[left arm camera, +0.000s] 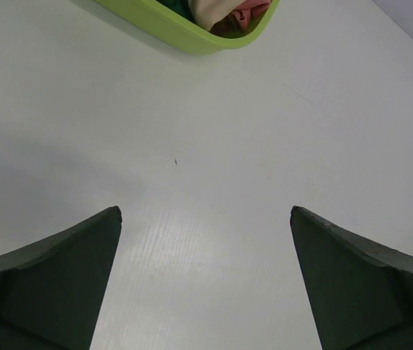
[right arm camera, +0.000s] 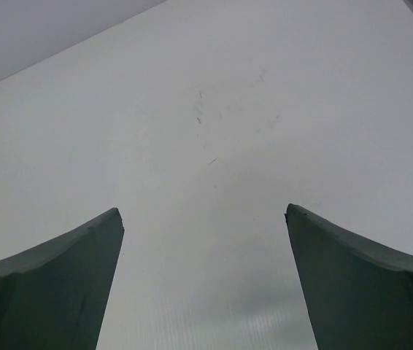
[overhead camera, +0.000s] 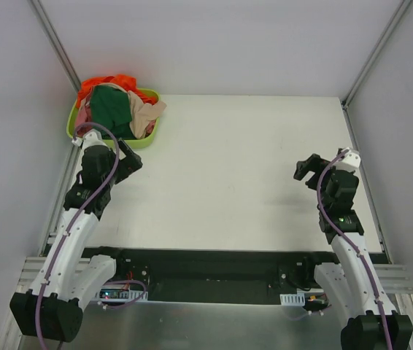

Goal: Fold and stack the t-shirts
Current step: Grab crumpled tshirt from bin with the left arm

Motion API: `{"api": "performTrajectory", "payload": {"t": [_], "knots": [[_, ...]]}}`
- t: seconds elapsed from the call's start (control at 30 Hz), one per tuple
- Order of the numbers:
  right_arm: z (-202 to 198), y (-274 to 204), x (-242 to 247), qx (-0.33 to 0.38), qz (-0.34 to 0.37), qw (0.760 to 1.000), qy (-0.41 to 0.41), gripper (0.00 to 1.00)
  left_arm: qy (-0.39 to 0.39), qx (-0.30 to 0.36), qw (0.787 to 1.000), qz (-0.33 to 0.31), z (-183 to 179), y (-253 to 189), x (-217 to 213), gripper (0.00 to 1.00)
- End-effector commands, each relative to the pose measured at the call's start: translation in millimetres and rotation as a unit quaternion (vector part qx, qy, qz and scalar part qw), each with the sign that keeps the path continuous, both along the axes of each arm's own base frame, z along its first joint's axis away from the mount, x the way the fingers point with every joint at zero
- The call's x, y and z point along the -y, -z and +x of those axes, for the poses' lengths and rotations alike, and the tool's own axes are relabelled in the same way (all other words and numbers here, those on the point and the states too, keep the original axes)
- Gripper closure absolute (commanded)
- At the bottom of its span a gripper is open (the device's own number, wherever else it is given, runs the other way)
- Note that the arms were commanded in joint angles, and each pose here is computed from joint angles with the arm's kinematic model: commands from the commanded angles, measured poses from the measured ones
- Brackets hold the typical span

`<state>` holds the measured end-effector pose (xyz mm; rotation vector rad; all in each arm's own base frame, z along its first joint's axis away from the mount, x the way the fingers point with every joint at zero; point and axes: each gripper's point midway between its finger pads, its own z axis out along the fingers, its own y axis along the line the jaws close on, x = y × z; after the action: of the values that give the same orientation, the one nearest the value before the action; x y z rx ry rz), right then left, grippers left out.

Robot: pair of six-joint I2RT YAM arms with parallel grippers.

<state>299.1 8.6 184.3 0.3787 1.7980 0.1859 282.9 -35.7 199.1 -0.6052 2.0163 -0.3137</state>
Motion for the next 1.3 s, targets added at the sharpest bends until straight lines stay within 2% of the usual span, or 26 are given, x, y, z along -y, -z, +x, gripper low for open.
{"api": "performTrajectory", "payload": {"t": [0.0,0.23,0.43,0.57,0.77,0.93,1.0,1.07,1.17,1.27], "knots": [[4,-22,-24,0.036,-0.011,0.996,-0.081,0.04,-0.037,0.006,0.999,0.011,20,-17,-12,0.01],[3,-16,-22,0.032,-0.035,0.995,-0.088,0.04,-0.084,-0.003,0.995,0.047,75,-36,-41,0.01],[1,-16,-17,0.03,-0.039,0.996,-0.072,0.04,-0.109,-0.032,0.993,0.042,135,-32,-78,0.01],[2,-11,-21,-0.006,-0.048,0.994,-0.093,0.04,-0.099,-0.042,0.994,0.029,167,-25,-88,0.04],[9,1,-33,-0.041,-0.041,0.99,-0.13,0.04,-0.047,-0.059,0.997,0.023,210,-7,-81,0.09],[8,5,-34,-0.053,-0.047,0.988,-0.136,0.04,-0.027,-0.075,0.996,0.029,236,13,-82,0.23],[7,4,-30,-0.051,-0.055,0.989,-0.128,0.04,-0.035,-0.084,0.995,0.034,241,20,-89,0.37],[6,4,-29,-0.049,-0.056,0.99,-0.124,0.04,-0.038,-0.087,0.995,0.037,247,22,-94,0.46],[5,2,-28,-0.044,-0.062,0.989,-0.126,0.04,-0.033,-0.087,0.994,0.051,253,20,-99,0.65],[4,2,-24,-0.045,-0.067,0.99,-0.115,0.04,-0.022,-0.092,0.993,0.064,256,13,-103,1.0]]}}
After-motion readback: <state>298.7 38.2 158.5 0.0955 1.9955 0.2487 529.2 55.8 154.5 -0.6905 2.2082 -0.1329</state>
